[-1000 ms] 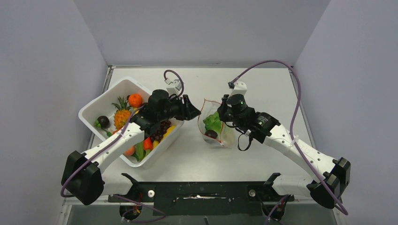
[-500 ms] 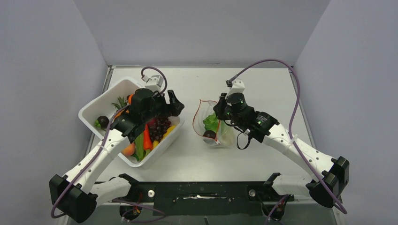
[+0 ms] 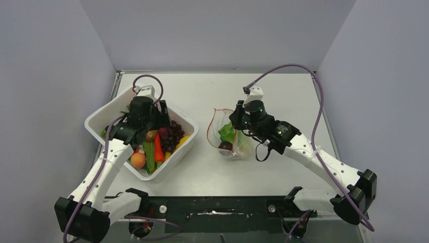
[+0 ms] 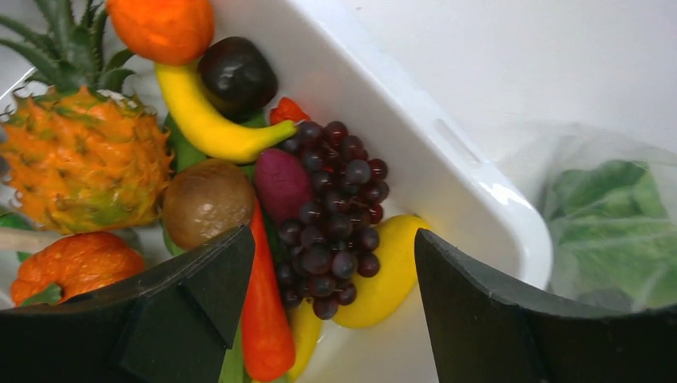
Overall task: Place the food in the zip-top bag and seal the zipper
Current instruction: Pick up the fake vegetable from the bin.
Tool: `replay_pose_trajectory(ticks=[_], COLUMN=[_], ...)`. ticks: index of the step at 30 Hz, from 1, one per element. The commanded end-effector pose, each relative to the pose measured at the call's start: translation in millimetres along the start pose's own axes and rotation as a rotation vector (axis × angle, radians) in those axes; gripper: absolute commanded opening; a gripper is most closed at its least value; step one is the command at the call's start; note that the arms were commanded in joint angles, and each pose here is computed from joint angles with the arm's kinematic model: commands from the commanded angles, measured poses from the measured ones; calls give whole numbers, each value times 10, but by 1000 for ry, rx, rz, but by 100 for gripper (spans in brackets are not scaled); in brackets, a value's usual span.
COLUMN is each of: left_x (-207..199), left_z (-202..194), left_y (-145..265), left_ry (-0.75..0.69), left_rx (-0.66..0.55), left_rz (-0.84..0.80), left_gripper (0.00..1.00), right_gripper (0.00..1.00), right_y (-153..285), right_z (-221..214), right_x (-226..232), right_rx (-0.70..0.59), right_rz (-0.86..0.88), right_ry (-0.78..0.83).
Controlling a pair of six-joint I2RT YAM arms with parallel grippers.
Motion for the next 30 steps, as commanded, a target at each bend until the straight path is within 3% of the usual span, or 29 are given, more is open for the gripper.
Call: replay_pose_trajectory(ticks=[1, 9, 21, 30], left_x=[286, 669, 1042, 1184], left_z=[27, 20, -96, -106], left_y=[-60, -142, -10, 109], left_ry=[8, 90, 206, 270], left_rx=[13, 33, 61, 85], left_rz=[162, 222, 372, 481], left_gripper=[72, 67, 87, 86], right_gripper=[0, 0, 0, 0], right_y=[112, 129, 154, 158], right_z=[217, 223, 175, 156], right_x=[91, 114, 119, 115], right_rx=[-95, -95, -84, -87], right_rz=[63, 84, 104, 112], right_ry=[-14, -10, -14, -14])
Point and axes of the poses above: each gripper's point midway between its finger pads, its own y axis back along the fingers, its own x axis along the line the jaws close on, z = x × y, the point moved 5 cm from there along y, back along the fingers
